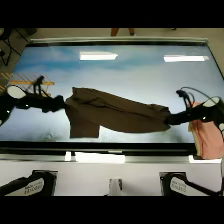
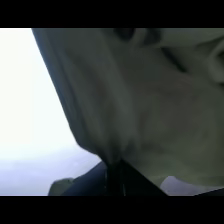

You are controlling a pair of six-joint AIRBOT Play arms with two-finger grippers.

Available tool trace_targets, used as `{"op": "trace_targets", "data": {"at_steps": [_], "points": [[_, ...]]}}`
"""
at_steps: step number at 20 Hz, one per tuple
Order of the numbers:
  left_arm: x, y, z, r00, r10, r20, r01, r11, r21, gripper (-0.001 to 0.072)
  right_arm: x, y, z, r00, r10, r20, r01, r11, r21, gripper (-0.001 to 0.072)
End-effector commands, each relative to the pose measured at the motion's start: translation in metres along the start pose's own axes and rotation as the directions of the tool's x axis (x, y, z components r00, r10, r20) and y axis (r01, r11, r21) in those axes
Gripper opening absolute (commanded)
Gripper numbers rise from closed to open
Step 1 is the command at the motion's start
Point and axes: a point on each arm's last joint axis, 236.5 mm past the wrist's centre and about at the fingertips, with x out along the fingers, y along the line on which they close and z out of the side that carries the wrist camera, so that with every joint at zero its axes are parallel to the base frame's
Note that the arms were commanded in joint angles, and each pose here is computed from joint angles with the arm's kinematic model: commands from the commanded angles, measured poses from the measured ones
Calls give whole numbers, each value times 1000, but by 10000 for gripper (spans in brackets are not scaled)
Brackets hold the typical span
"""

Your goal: Fold the shirts.

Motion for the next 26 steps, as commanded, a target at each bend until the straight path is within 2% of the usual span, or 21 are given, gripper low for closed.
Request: {"op": "trace_targets", "data": {"at_steps": [1, 3, 4, 6, 8, 9, 11, 13, 17, 20, 21, 23, 25, 26], "points": [[-106, -74, 62, 952, -92, 291, 40, 983, 181, 39, -94, 36, 65, 962, -86, 261, 132, 977, -165, 23], [-221, -146, 91, 822, -213, 528, 25, 940, 341, 39, -194, 73, 109, 834, -176, 522, 335, 914, -227, 24], [-286, -183, 91, 725, -286, 627, 9, 914, 406, 39, -257, 103, 123, 723, -208, 658, 460, 856, -235, 24], [-420, -251, 62, 475, -444, 760, -50, 848, 527, 39, -375, 178, 119, 461, -204, 864, 669, 720, -187, 24], [-521, -292, 8, 259, -549, 795, -155, 788, 595, 39, -452, 234, 90, 239, -183, 954, 771, 632, -72, 24], [-545, -300, -14, 204, -575, 792, -186, 772, 608, 39, -477, 252, 72, 157, -188, 970, 793, 609, -10, 24], [-561, -303, -43, 176, -590, 788, -213, 758, 616, 38, -494, 263, 46, 90, -220, 971, 811, 582, 57, 24], [-550, -293, -52, 222, -558, 800, -227, 768, 599, 38, -490, 262, 37, 103, -246, 964, 822, 567, 57, 24], [-519, -266, -44, 346, -448, 824, -244, 805, 540, 37, -472, 253, 38, 180, -271, 946, 813, 582, 12, 24], [-507, -244, -14, 368, -351, 861, -295, 834, 466, 37, -461, 217, 48, 233, -364, 902, 820, 572, 19, 25], [-498, -233, 0, 391, -305, 869, -313, 843, 437, 37, -450, 200, 55, 276, -397, 875, 806, 592, 14, 25], [-440, -203, 31, 553, -186, 813, -306, 862, 405, 37, -398, 162, 72, 483, -422, 767, 740, 665, -99, 25], [-347, -157, 53, 762, -40, 646, -268, 889, 371, 38, -327, 119, 74, 730, -408, 548, 607, 755, -247, 25], [-297, -131, 59, 840, 24, 542, -253, 901, 352, 38, -295, 94, 72, 811, -399, 429, 534, 805, -260, 25]]}}
